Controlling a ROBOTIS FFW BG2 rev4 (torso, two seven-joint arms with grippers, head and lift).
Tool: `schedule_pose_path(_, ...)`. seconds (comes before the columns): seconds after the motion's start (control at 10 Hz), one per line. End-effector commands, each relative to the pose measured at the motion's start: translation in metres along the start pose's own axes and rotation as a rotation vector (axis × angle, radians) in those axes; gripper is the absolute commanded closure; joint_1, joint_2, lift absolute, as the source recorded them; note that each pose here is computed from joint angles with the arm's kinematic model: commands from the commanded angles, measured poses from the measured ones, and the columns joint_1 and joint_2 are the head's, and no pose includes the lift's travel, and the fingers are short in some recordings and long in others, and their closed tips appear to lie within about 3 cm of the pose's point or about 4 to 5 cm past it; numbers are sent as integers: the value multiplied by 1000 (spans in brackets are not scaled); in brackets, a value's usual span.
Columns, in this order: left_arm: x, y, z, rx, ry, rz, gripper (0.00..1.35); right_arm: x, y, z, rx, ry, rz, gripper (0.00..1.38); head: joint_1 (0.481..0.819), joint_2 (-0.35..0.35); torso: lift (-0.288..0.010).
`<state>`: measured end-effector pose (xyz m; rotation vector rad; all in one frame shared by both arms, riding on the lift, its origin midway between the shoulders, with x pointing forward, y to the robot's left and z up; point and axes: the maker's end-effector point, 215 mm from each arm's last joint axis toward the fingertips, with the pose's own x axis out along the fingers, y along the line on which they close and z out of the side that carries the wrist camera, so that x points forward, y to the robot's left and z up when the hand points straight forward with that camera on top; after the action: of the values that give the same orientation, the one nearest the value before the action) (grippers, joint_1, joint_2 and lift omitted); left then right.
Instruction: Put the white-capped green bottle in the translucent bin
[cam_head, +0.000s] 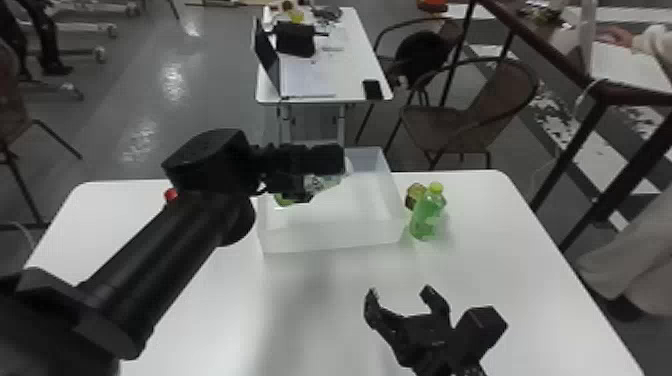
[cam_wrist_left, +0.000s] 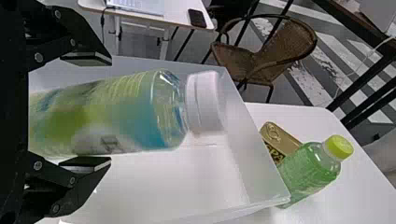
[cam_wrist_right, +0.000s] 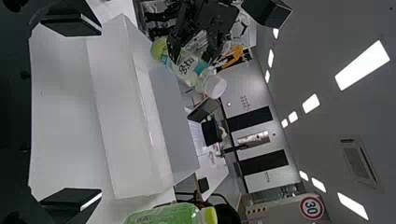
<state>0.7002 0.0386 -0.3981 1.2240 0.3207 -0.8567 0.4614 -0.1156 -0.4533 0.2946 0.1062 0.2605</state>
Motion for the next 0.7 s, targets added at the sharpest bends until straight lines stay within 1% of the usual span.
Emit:
schedule_pose_path(0.0, 2, -1, 11, 17, -3, -3, 41, 0, 1, -1, 4, 1, 3, 81, 695, -71, -27)
schedule_pose_path(0.1, 3, -2, 17, 27, -10, -6, 71, -2, 1, 0, 8, 0, 4, 79, 695, -77, -27)
schedule_pose_path(0.2, 4, -7, 22, 4, -26, -10, 71, -7, -3, 2, 6, -5, -6, 81, 695, -84, -27)
schedule_pose_path(0.3, 0, -13, 25, -52, -62, -3, 75, -11, -5, 5, 2, -8, -11, 81, 695, -89, -27)
schedule_pose_path(0.4, -12, -18, 22, -124, -91, 21, 76, -14, -5, 6, -3, -10, -9, 82, 695, -99, -27)
schedule_pose_path(0.5, -31, -27, 19, -188, -133, 71, 84, -18, -7, 7, -9, -8, -13, 82, 695, -104, -27)
schedule_pose_path(0.6, -52, -39, 10, -294, -178, 121, 87, -22, -10, 9, -12, -10, -26, 84, 695, -102, -27)
